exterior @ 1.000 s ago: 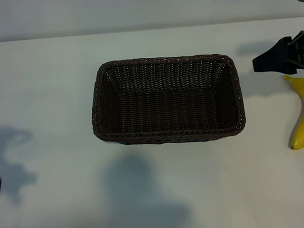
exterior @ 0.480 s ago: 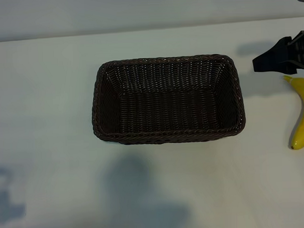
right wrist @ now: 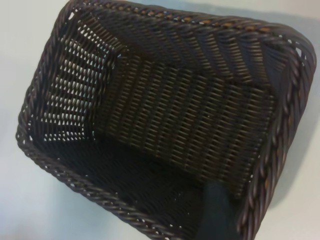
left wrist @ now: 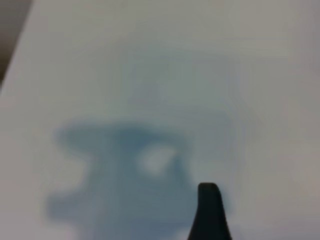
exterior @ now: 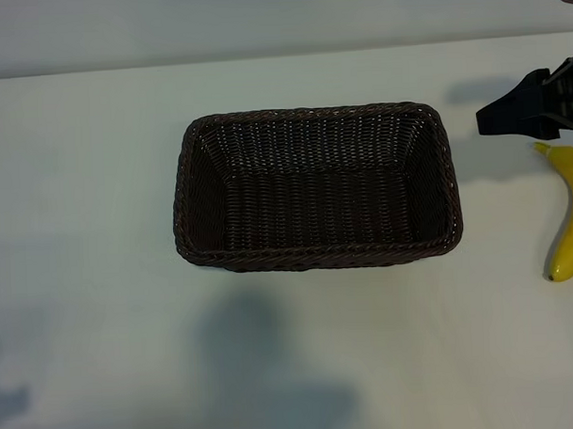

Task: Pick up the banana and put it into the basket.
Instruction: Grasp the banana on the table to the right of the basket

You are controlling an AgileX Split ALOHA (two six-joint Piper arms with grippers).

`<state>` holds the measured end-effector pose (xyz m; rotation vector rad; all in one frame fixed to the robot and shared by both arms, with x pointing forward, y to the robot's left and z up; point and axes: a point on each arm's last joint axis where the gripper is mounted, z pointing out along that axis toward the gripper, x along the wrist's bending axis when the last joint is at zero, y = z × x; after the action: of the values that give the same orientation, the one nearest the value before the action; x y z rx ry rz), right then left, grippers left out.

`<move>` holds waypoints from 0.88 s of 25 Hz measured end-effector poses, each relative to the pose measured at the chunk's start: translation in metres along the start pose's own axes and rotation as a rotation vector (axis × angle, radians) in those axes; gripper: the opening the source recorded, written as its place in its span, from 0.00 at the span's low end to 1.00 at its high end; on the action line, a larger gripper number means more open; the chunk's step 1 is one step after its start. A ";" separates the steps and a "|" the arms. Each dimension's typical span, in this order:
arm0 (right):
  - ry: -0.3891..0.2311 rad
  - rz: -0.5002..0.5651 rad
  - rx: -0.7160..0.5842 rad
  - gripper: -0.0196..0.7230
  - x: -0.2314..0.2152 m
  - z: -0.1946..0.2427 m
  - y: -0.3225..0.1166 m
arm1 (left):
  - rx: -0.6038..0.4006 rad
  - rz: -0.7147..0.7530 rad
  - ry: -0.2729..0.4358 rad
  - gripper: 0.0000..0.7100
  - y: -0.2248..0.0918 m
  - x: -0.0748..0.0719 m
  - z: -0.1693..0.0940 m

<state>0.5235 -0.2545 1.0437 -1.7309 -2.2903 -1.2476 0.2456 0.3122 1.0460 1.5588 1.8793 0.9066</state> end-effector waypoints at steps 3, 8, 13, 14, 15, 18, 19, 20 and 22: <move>-0.014 0.000 -0.013 0.70 -0.001 0.000 0.001 | -0.062 -0.022 0.015 0.79 -0.006 0.001 -0.008; -0.043 0.011 -0.041 0.70 -0.004 0.000 0.004 | -0.125 -0.030 0.013 0.79 -0.013 0.002 -0.014; -0.067 0.020 -0.077 0.70 -0.005 -0.003 0.011 | -0.124 -0.030 0.013 0.79 -0.013 0.002 -0.014; -0.070 0.018 -0.089 0.70 -0.005 -0.004 0.015 | -0.124 -0.030 0.013 0.79 -0.013 0.002 -0.014; -0.074 0.017 -0.095 0.71 -0.004 -0.006 0.017 | -0.124 -0.030 0.013 0.79 -0.013 0.002 -0.014; -0.112 0.021 -0.094 0.73 -0.004 -0.011 0.024 | -0.124 -0.030 0.013 0.79 -0.013 0.002 -0.014; -0.133 0.019 -0.085 0.73 -0.005 -0.013 0.026 | -0.124 -0.030 0.013 0.79 -0.013 0.002 -0.014; -0.158 0.022 -0.072 0.74 -0.006 -0.016 0.028 | -0.124 -0.029 0.013 0.79 -0.013 0.002 -0.014; -0.204 0.022 -0.034 0.74 -0.005 -0.019 0.029 | -0.124 -0.029 0.013 0.79 -0.013 0.002 -0.014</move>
<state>0.5413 -0.2680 1.0711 -1.9752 -2.3601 -1.1620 0.2264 0.3107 1.0451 1.4516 1.8141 1.0029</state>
